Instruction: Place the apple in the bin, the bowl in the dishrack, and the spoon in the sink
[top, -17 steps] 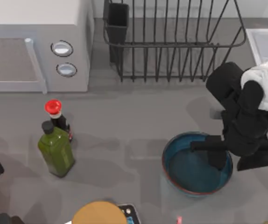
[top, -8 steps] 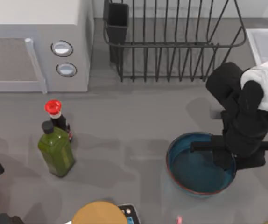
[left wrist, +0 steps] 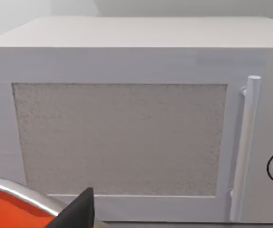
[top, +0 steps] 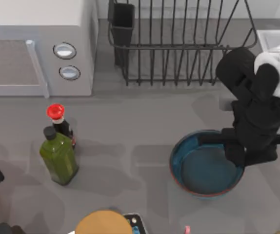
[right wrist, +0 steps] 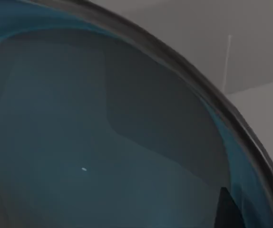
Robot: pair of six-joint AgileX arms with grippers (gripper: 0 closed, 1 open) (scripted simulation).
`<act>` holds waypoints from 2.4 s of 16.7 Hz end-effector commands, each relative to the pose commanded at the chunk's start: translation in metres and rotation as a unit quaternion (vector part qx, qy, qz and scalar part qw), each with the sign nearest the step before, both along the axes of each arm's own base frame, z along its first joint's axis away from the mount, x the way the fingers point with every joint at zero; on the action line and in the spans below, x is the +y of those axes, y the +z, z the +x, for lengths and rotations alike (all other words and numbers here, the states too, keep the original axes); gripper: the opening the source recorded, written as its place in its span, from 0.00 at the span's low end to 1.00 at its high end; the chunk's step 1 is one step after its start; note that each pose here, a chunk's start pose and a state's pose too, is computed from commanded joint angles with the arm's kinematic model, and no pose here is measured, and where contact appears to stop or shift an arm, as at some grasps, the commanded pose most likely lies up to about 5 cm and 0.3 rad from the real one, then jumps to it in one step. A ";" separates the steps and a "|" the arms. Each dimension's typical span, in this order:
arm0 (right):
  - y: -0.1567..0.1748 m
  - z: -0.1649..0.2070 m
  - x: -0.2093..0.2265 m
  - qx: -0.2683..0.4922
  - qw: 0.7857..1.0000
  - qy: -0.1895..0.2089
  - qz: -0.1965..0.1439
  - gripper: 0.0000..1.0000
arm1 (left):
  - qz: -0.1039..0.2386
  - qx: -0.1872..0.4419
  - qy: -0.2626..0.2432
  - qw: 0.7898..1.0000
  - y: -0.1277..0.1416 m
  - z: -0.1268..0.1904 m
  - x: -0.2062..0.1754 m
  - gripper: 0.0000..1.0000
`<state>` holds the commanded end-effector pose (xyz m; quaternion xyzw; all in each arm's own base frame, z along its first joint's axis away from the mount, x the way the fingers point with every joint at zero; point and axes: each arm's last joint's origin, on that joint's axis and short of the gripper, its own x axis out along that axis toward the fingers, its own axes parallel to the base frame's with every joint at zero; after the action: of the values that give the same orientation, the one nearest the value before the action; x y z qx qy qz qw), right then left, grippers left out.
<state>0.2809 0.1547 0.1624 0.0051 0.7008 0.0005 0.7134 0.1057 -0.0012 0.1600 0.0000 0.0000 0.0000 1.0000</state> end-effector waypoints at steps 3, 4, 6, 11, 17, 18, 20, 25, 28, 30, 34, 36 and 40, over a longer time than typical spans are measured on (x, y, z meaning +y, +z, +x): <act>0.028 -0.003 -0.002 0.024 1.000 -0.003 -0.013 0.00 | 0.000 0.000 0.000 1.000 0.000 0.000 0.000 1.00; 0.041 -0.003 -0.002 0.022 1.000 -0.003 -0.011 0.00 | 0.000 0.000 0.000 1.000 0.000 0.000 0.000 1.00; 0.062 -0.005 -0.004 0.011 1.000 -0.003 -0.005 0.00 | 0.000 0.000 0.000 1.000 0.000 0.000 0.000 1.00; 0.066 -0.006 -0.004 0.010 1.000 -0.001 -0.004 0.00 | 0.000 0.000 0.000 1.000 0.000 0.000 0.000 1.00; 0.083 -0.003 0.021 -0.119 0.991 0.059 -0.019 0.00 | 0.000 0.000 0.000 1.000 0.000 0.000 0.000 1.00; 0.090 -0.003 0.030 -0.163 0.984 0.075 -0.024 0.00 | 0.000 0.000 0.000 1.000 0.000 0.000 0.000 1.00; 0.106 -0.006 0.048 -0.258 0.960 0.105 -0.035 0.00 | 0.000 0.000 0.000 1.000 0.000 0.000 0.000 1.00; 0.163 -0.030 0.095 -0.501 0.855 0.123 -0.046 0.00 | 0.000 0.000 0.000 1.000 0.000 0.000 0.000 1.00; 0.205 -0.056 0.110 -0.616 0.783 0.078 -0.033 0.00 | 0.000 0.000 0.000 1.000 0.000 0.000 0.000 1.00; 0.230 -0.075 0.112 -0.664 0.747 0.040 -0.023 0.00 | 0.000 0.000 0.000 1.000 0.000 0.000 0.000 1.00; 0.256 -0.098 0.110 -0.700 0.714 -0.003 -0.009 0.00 | 0.000 0.000 0.000 1.000 0.000 0.000 0.000 1.00; 0.257 -0.098 0.110 -0.701 0.713 -0.004 -0.009 0.00 | 0.000 0.000 0.000 1.000 0.000 0.000 0.000 1.00; 0.252 -0.093 0.112 -0.700 0.715 -0.004 -0.011 0.00 | 0.000 0.000 0.000 1.000 0.000 0.000 0.000 1.00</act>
<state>0.1879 0.2667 0.4147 -0.0018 0.0017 -0.0063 1.0000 0.1057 -0.0012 0.1600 0.0000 0.0000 0.0000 1.0000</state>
